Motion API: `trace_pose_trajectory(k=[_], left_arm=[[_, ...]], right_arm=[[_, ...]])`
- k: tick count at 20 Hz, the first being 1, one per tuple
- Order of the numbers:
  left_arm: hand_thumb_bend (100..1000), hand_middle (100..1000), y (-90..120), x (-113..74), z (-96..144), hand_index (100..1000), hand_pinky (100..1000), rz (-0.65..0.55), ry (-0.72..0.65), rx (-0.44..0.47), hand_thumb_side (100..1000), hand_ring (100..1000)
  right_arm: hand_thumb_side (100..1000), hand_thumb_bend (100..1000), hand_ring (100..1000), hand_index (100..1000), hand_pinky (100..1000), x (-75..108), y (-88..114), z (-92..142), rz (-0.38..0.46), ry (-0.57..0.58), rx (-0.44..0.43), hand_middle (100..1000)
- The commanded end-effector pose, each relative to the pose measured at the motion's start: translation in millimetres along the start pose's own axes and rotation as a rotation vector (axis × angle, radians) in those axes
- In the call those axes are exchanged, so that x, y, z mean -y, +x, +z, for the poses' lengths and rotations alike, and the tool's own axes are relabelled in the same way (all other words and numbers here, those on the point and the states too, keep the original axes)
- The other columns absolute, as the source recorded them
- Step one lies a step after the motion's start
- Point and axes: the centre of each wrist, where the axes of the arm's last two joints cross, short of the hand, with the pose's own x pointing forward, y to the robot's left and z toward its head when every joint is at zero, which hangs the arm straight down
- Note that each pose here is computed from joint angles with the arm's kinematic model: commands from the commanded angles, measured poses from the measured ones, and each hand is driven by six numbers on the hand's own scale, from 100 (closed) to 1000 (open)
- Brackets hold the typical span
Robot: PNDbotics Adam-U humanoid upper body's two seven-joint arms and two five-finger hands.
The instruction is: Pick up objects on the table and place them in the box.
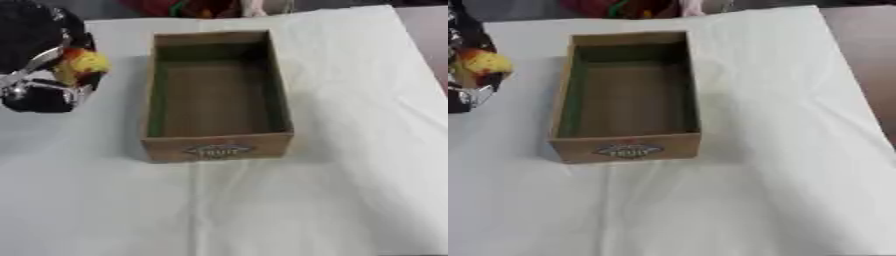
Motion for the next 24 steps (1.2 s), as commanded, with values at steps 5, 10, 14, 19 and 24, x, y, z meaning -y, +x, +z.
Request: trace_pose_trajectory(k=[5,10,14,19,24], left_arm=[[100,460,16.8,-32.8,-36.1,599,112,-0.035,0.176,0.017,320,403],[100,424,34.8,-42.6,-72.9,572,132,0.011,0.252,0.056,280,401],[100,390,49.6,-30.7,-96.2,549,136,0.144,0.246,0.079,280,387],[100,406,76.4,-11.0,-123.5,570,163,0.245,0.209,0.101,255,404],[100,531,86.8,12.4,-140.8,682,282,0.207,0.062,0.114,321,515]], right_arm=[[777,100,520,804,589,-3.4,8.9,-9.2,-0.033,0.018,0.041,621],[777,100,520,804,589,-7.0,11.4,-13.2,-0.053,0.024,0.054,621],[777,100,520,804,589,-8.0,12.9,-15.5,-0.061,0.025,0.063,622],[776,100,520,804,589,-7.5,13.6,-16.7,-0.062,0.021,0.068,622],[775,100,520,804,589,-7.7,13.7,-16.9,-0.066,0.019,0.069,622]])
